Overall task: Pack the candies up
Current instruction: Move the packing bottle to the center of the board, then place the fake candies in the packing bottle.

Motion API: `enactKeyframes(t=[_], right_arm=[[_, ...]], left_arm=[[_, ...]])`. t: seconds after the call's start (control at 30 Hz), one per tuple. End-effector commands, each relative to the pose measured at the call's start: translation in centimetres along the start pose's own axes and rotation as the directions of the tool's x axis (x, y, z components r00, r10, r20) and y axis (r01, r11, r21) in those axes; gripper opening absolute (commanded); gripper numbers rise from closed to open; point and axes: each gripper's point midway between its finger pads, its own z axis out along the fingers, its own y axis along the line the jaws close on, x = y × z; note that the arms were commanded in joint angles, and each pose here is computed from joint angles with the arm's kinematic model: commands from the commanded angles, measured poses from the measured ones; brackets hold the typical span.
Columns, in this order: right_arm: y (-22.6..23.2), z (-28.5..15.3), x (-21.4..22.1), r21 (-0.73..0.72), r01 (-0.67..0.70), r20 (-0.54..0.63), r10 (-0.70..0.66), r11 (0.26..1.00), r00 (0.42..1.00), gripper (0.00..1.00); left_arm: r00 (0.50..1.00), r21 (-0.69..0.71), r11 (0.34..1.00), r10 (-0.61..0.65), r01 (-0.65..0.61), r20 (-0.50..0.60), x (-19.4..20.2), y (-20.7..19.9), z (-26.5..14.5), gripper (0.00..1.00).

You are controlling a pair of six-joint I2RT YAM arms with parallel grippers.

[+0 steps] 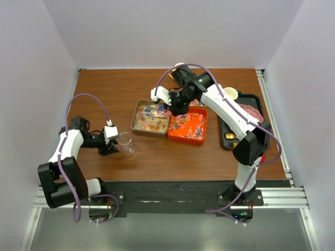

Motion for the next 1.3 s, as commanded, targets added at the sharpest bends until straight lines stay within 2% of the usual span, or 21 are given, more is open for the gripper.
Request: enactKeyframes(t=[0.0,0.2,0.4,0.53,0.57,0.63,0.67,0.73,0.77,0.8,0.87,1.07,1.17,1.27], right_arm=[[-0.1,-2.4,-1.5,0.075,0.010,0.034,-0.012,0.997,0.999,0.00],[0.1,-1.9,-1.3,0.063,0.016,0.015,-0.017,0.998,1.000,0.00],[0.5,-1.7,-1.4,0.048,0.118,-0.039,-0.117,0.992,0.992,0.00],[0.7,-1.6,-1.7,0.019,0.224,-0.082,-0.222,0.974,0.972,0.00],[0.9,-1.2,-1.3,-0.004,0.238,-0.103,-0.237,0.971,0.966,0.00],[1.0,-1.1,-1.3,-0.015,0.294,-0.132,-0.294,0.956,0.947,0.00],[1.2,-1.0,-1.1,-0.033,0.307,-0.146,-0.309,0.951,0.940,0.00],[1.2,-0.8,-1.3,-0.042,0.340,-0.161,-0.342,0.940,0.926,0.00],[1.5,-0.8,-1.0,-0.062,0.346,-0.175,-0.351,0.936,0.920,0.00],[1.6,-0.6,-1.3,-0.072,0.359,-0.182,-0.366,0.930,0.913,0.00],[2.0,-0.4,-1.3,-0.094,0.377,-0.203,-0.388,0.922,0.899,0.00],[2.2,0.5,-1.8,-0.122,0.450,-0.278,-0.465,0.885,0.840,0.00],[2.2,1.0,-1.8,-0.134,0.480,-0.318,-0.496,0.867,0.808,0.00],[2.2,1.4,-1.8,-0.151,0.491,-0.343,-0.511,0.858,0.788,0.00]], left_arm=[[0.996,-0.011,0.999,0.038,-0.037,0.084,-2.4,0.7,1.2,0.45],[0.994,0.054,0.997,0.042,-0.047,0.097,-3.9,-0.3,3.1,0.45],[0.993,0.067,0.998,0.007,-0.015,0.120,-6.0,-0.2,3.5,0.47],[0.998,-0.016,1.000,-0.005,0.006,0.067,-5.9,0.7,1.9,0.54],[0.996,-0.059,0.995,-0.072,0.076,0.059,-5.5,1.2,1.2,0.55],[0.992,-0.147,0.982,-0.106,0.116,0.070,-5.5,2.5,0.1,0.58],[0.976,-0.217,0.952,-0.208,0.217,0.062,-4.6,3.4,-0.7,0.59],[0.969,-0.360,0.899,-0.234,0.248,0.083,-4.4,6.1,-2.6,0.63],[0.940,-0.437,0.834,-0.327,0.336,0.098,-3.6,7.0,-3.4,0.64],[0.938,-0.500,0.796,-0.321,0.341,0.130,-4.0,8.4,-4.4,0.65],[0.902,-0.556,0.717,-0.393,0.422,0.178,-3.9,9.4,-5.4,0.66],[0.838,-0.554,0.630,-0.451,0.544,0.309,-5.2,10.4,-5.7,0.66],[0.818,-0.542,0.615,-0.470,0.573,0.332,-5.0,10.2,-5.5,0.66],[0.820,-0.541,0.618,-0.462,0.570,0.337,-5.2,10.1,-5.5,0.66]])
